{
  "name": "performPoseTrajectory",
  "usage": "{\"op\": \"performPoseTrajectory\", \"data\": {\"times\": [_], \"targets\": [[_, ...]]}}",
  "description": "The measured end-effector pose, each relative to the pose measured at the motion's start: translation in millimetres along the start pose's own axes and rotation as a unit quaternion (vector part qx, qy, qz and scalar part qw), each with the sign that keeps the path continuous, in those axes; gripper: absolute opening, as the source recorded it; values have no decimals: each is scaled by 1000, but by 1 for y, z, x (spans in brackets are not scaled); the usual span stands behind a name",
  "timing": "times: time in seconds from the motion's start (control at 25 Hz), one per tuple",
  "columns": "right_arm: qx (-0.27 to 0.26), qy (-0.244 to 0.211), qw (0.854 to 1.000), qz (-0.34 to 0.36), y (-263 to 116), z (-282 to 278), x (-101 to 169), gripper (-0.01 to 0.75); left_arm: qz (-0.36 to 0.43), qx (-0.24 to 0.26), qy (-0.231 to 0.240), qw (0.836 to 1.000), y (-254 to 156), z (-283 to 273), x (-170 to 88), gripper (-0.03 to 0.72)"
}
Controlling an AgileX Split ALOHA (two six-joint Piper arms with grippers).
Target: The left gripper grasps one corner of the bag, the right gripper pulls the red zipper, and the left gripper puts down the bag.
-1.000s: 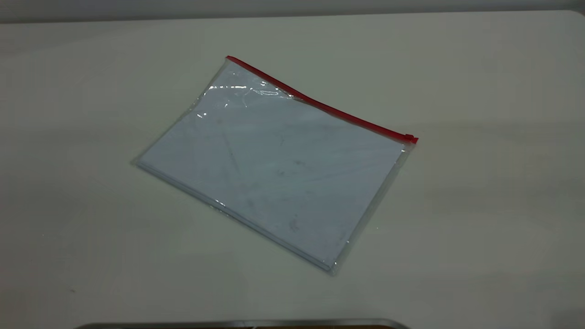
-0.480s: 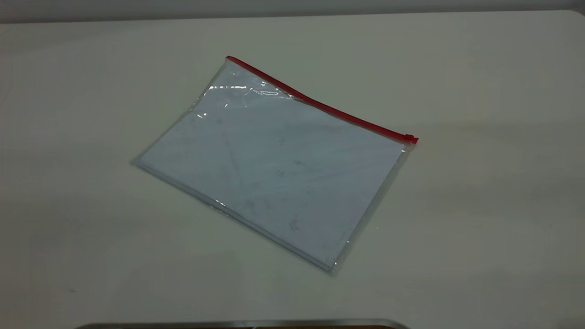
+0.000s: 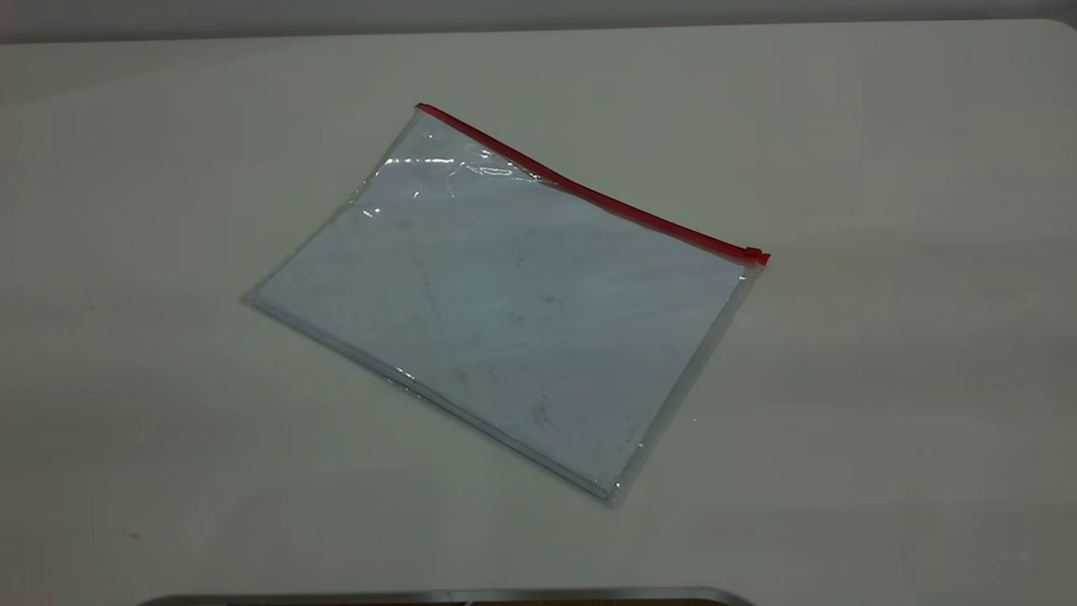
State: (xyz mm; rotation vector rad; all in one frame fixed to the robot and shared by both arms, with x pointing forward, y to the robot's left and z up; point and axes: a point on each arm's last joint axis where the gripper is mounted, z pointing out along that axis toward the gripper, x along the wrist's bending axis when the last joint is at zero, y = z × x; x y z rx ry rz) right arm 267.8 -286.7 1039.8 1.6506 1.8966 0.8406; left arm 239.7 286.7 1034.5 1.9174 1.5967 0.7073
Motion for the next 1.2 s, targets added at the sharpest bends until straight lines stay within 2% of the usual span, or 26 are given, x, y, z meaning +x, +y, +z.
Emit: {"op": "performPoseTrajectory", "data": {"times": [0.16,0.24,0.4,1.2], "targets": [[-91,-7,996,-12,-18,-22,4,485,3,-15,3,1000,-3,-3,-1,479],[-111,-8,994,-16,-24,-27,6,485,11,-33,2,999,-7,-6,-3,479],[-111,-8,994,-16,-25,-27,6,485,31,-60,-9,998,-14,-12,-4,479],[-111,-8,994,-16,-25,-27,6,485,33,-60,-11,998,-14,-12,-4,479]]}}
